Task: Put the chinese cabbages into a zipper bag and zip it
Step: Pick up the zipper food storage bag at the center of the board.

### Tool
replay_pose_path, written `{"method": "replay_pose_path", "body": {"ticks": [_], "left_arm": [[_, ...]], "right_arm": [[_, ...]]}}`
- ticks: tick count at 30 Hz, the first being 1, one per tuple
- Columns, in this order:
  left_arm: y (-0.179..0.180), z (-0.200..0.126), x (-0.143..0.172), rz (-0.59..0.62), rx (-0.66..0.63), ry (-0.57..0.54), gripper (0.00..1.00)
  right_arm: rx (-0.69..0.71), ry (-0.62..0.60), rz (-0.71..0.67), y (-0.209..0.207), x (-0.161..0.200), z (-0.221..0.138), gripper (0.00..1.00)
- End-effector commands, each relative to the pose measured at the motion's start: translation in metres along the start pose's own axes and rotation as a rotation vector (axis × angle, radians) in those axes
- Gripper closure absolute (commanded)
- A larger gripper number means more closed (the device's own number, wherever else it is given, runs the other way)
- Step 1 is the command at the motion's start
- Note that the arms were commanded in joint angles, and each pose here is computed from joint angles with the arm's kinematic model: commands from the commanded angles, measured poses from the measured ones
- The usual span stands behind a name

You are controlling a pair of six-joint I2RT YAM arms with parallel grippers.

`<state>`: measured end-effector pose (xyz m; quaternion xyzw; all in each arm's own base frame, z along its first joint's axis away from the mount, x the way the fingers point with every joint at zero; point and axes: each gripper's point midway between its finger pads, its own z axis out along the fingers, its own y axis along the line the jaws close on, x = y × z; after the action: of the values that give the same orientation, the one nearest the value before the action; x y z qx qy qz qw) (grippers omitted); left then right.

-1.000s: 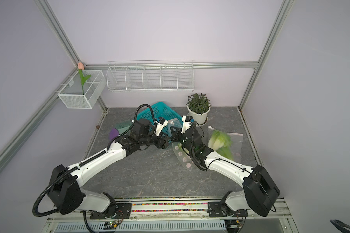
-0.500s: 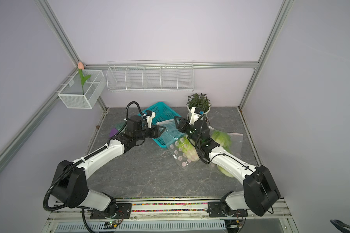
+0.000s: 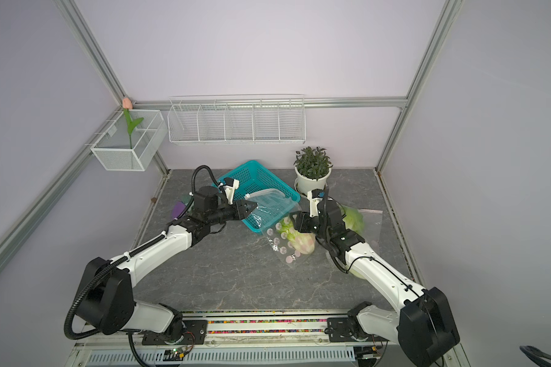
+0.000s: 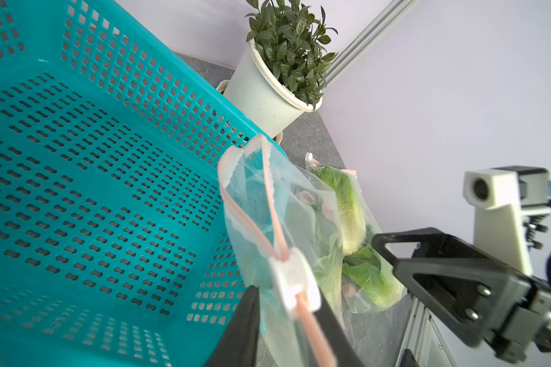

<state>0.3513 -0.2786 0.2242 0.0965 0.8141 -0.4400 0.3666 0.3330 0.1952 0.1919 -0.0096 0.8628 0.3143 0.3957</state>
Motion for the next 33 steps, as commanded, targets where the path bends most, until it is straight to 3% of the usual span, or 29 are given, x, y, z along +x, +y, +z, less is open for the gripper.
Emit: {"method": "replay_pose_path", "body": {"ticks": [1, 3, 7, 12, 15, 18, 22, 26, 29, 33], "left_arm": [[-0.011, -0.001, -0.015, 0.006, 0.044, -0.057, 0.91], [-0.008, -0.001, -0.02, 0.015, 0.028, -0.056, 1.0], [0.009, -0.008, -0.025, 0.02, -0.023, -0.037, 1.0], [0.029, -0.016, -0.036, -0.027, -0.034, 0.001, 1.0], [0.036, -0.019, -0.038, -0.045, -0.048, 0.037, 1.0], [0.039, -0.026, -0.036, -0.066, -0.056, 0.033, 1.0], [0.044, -0.041, -0.032, -0.105, -0.062, 0.005, 0.91], [0.037, -0.047, -0.042, -0.113, -0.015, -0.049, 0.88], [0.023, -0.045, -0.044, -0.118, 0.078, -0.049, 0.79], [0.03, -0.054, -0.047, -0.115, 0.045, -0.075, 0.78]], "right_arm": [[0.015, 0.088, 0.047, -0.019, 0.014, 0.009, 0.43], [0.011, 0.161, 0.075, -0.023, 0.029, 0.018, 0.43], [-0.031, 0.285, 0.108, -0.02, 0.067, 0.03, 0.44], [-0.191, 0.388, 0.119, 0.019, 0.109, 0.04, 0.48], [-0.206, 0.433, 0.135, 0.027, 0.127, 0.042, 0.48], [-0.204, 0.415, 0.168, 0.026, 0.13, 0.042, 0.48], [-0.202, 0.409, 0.171, 0.027, 0.129, 0.04, 0.48], [-0.209, 0.41, 0.166, 0.03, 0.129, 0.041, 0.48], [-0.209, 0.41, 0.166, 0.031, 0.129, 0.042, 0.48], [-0.213, 0.403, 0.17, 0.032, 0.127, 0.043, 0.48]]}}
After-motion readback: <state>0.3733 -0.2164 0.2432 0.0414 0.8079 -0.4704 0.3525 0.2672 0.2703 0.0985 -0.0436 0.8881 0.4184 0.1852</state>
